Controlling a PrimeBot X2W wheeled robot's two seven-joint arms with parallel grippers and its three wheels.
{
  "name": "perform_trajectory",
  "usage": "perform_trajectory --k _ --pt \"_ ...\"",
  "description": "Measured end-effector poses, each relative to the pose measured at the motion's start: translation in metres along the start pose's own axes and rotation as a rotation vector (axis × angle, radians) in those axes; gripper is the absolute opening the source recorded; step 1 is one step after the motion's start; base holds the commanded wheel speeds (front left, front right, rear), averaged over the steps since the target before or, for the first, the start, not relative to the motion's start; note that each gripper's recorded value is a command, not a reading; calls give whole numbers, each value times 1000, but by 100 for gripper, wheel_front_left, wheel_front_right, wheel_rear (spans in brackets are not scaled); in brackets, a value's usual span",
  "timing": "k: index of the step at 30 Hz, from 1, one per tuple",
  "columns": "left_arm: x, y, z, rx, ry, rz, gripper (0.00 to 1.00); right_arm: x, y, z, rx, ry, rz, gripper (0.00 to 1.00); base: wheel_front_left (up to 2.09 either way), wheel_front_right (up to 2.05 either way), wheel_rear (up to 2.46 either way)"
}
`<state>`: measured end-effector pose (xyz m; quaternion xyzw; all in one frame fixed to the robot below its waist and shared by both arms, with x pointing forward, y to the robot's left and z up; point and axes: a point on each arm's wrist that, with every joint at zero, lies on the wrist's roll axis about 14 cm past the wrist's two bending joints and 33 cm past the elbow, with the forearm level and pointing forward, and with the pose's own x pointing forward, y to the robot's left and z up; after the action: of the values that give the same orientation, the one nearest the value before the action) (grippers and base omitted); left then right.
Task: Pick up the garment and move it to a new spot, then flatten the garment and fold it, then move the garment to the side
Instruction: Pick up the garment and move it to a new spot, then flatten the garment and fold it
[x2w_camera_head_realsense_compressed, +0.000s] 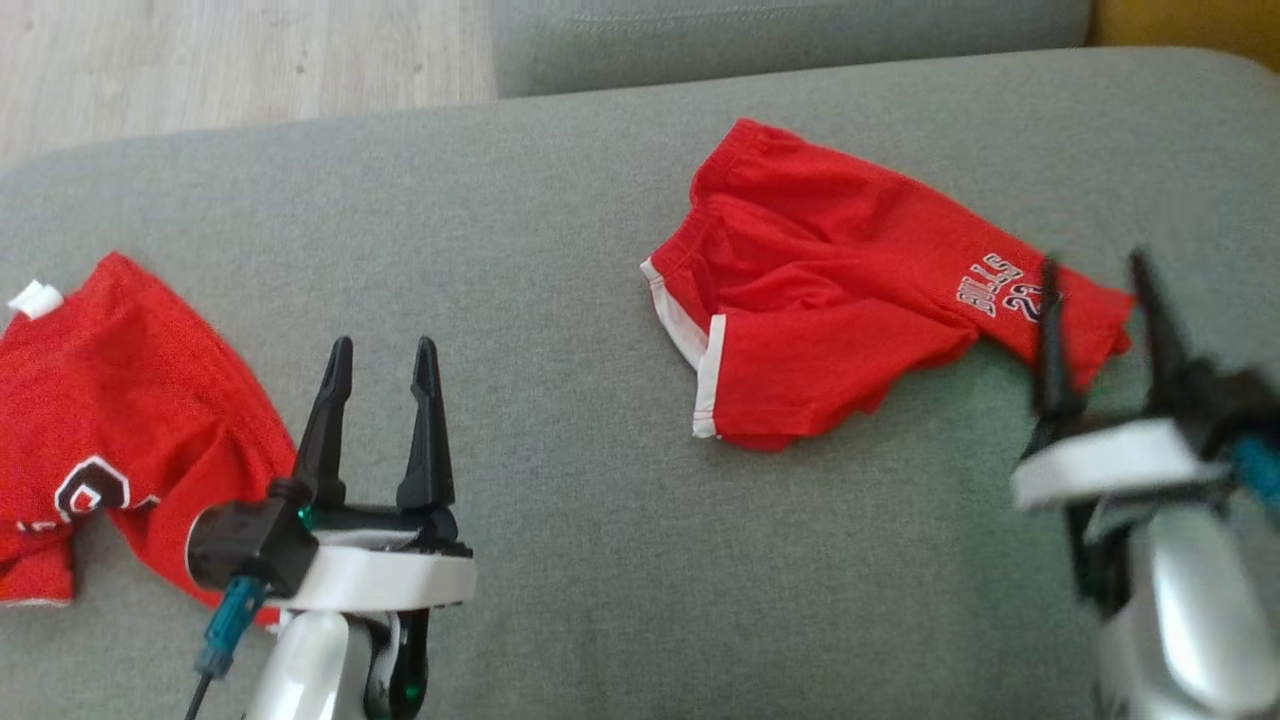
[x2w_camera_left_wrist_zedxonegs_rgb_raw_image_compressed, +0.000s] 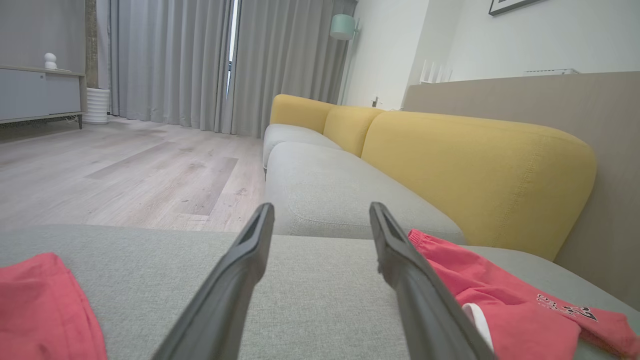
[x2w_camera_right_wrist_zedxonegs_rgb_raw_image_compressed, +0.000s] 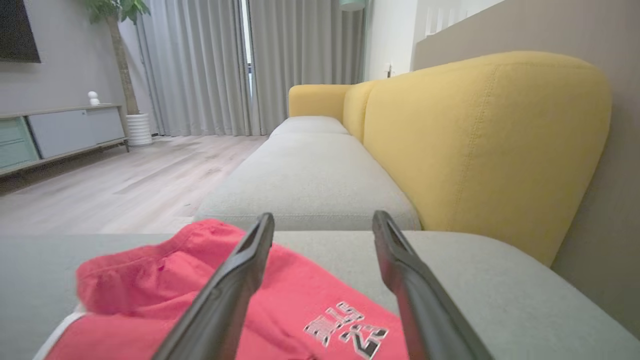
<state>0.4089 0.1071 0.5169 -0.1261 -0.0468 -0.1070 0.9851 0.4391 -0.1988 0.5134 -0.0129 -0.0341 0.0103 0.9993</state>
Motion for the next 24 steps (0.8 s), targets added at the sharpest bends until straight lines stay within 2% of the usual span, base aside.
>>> perform_trajectory --k 6,10,17,24 --pt "-7 -7 4 -2 -9 -19 100 -50 33 -21 123 47 71 100 0 0 0" --pt "-12 -10 0 -13 5 -22 100 -68 44 -29 135 78 97 100 0 0 0" --pt "-15 -9 -3 -13 15 -19 100 -63 51 -30 107 78 127 100 0 0 0" --pt "-21 4 -7 -17 29 22 100 -45 114 -32 37 101 330 100 0 0 0"
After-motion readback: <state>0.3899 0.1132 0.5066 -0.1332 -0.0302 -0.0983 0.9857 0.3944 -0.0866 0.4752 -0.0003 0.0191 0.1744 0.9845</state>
